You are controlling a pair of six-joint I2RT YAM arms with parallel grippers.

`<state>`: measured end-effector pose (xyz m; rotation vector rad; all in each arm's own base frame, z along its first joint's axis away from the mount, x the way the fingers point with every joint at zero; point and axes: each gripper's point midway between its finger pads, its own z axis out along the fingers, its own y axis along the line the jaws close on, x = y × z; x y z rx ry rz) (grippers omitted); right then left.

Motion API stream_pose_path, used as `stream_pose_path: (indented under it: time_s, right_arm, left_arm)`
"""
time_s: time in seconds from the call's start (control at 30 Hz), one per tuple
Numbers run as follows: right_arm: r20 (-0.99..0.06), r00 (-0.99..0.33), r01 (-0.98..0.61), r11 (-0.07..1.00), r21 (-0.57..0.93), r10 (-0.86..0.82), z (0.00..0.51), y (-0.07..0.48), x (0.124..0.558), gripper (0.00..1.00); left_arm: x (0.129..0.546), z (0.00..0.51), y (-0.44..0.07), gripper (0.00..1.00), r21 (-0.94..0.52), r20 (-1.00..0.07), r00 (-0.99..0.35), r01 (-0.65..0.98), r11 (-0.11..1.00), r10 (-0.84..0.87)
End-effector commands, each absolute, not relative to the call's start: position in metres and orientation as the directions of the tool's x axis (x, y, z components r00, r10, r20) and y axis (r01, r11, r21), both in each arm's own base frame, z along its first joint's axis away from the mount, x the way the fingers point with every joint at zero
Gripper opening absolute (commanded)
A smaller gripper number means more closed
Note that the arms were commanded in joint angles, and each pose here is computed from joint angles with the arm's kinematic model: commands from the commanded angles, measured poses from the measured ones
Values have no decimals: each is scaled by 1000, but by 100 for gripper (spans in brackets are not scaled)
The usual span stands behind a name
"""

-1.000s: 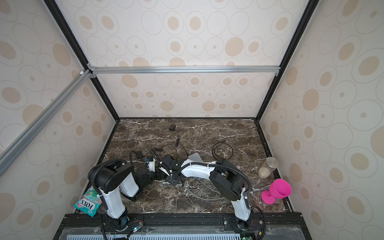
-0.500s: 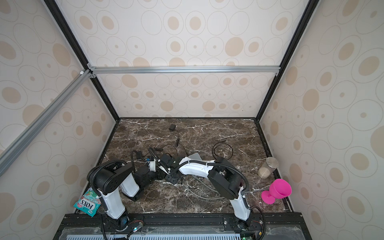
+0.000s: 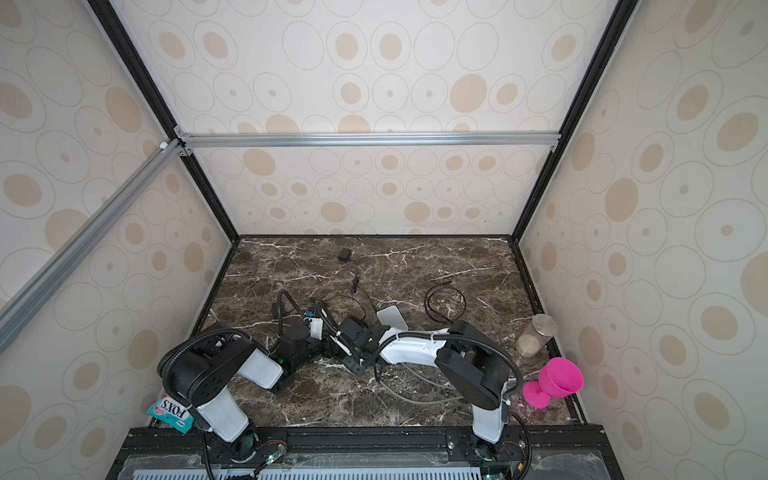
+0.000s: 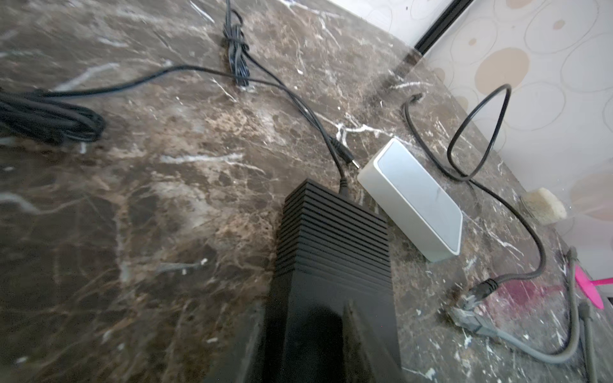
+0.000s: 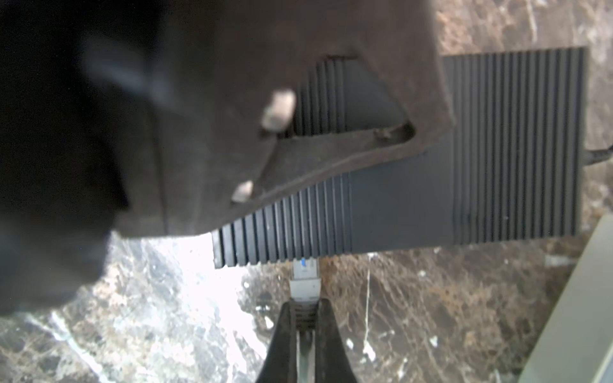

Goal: Insert the plug into the switch port

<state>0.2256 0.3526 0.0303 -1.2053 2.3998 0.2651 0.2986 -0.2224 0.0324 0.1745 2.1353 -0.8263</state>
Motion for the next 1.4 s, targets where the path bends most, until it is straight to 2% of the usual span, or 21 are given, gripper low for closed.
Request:
stream_pose_path:
  time_s: [0.0,0.03,0.1,0.2,0.27,0.57,0.77,1.03,1.07,1.23,1.37]
  right_arm:
    - [-718,-427,-818,574,46,-550,82,406,239,0]
    - [-713,-434,-814,579,48,-551,80,402,236,0]
    - [-701,-445,-809,585,49,-557,76,393,231,0]
    - [-685,-449,-810,585,42,-574,70,387,222,0]
    - [-679,-451,-810,585,39,-580,68,384,217,0]
    - [-670,-468,-813,578,70,-577,62,388,198,0]
    - [-658,-493,-811,575,109,-570,50,404,188,0]
    - [-631,-529,-789,602,119,-568,34,409,188,0]
    - [-626,-530,-790,602,120,-571,33,410,187,1]
    - [-634,-509,-809,576,121,-582,39,414,179,31]
    - [-662,-488,-794,604,67,-568,58,397,185,41]
  left_arm:
    - [232,-7,-251,45,-562,-542,-837,427,708,75]
    - [236,-4,-250,47,-548,-549,-833,423,721,71]
    - [247,3,-245,61,-512,-557,-828,400,761,61]
    - [267,18,-233,74,-457,-572,-820,347,819,28]
    - [281,31,-222,79,-428,-586,-810,307,850,-2]
    - [310,129,-160,86,-398,-698,-698,191,897,-161]
    - [293,169,-126,85,-462,-727,-637,177,869,-257]
    - [268,195,-119,85,-494,-763,-574,221,841,-298]
    - [267,199,-118,85,-494,-769,-564,225,840,-302]
    - [267,195,-121,85,-494,-763,-578,233,838,-290]
    - [266,194,-122,85,-501,-764,-574,239,832,-295]
